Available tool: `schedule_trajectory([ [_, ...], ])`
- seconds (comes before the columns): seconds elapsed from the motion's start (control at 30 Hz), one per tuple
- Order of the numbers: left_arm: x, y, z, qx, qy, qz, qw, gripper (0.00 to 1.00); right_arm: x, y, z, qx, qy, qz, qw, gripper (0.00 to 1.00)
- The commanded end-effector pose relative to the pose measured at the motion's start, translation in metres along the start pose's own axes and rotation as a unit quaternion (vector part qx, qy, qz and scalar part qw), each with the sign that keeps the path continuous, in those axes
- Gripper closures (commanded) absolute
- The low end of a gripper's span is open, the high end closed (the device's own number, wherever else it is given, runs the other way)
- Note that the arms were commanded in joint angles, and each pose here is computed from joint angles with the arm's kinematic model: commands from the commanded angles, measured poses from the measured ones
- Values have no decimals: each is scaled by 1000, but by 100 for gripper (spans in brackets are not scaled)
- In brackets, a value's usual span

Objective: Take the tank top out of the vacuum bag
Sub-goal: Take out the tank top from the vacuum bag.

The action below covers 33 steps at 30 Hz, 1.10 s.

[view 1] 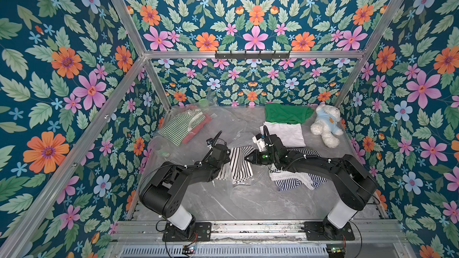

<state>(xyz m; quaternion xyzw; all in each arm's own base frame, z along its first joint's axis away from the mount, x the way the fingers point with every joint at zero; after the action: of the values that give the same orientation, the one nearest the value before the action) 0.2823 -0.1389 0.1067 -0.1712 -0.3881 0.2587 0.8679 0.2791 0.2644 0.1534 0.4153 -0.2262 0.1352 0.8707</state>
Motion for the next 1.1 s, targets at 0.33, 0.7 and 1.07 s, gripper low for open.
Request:
schedule_trajectory([
  [0.33,-7,9,-1,27,21,-8,999,100,-25,-60,-20,-19,6,-154,988,54],
  [0.7,-7,8,-1,27,22,-9,999,100,-29,-68,-39,37,9,-185,982,59],
  [1.07,-5,9,1,31,18,-11,999,100,-20,-37,-8,58,-12,-108,992,100],
])
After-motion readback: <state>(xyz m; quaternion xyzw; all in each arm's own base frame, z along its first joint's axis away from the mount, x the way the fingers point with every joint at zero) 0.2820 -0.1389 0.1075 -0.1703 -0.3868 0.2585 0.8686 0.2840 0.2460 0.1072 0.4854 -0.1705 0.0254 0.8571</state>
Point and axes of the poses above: each gripper's point midway between its finger pads, its own z axis back along the fingers, its own y axis along the line the jaws close on, x = y × z, the point moved 10 cm from there along z, back along the fingers, and after that the axes turned 11 degrees about z, right-handed, at the moved point
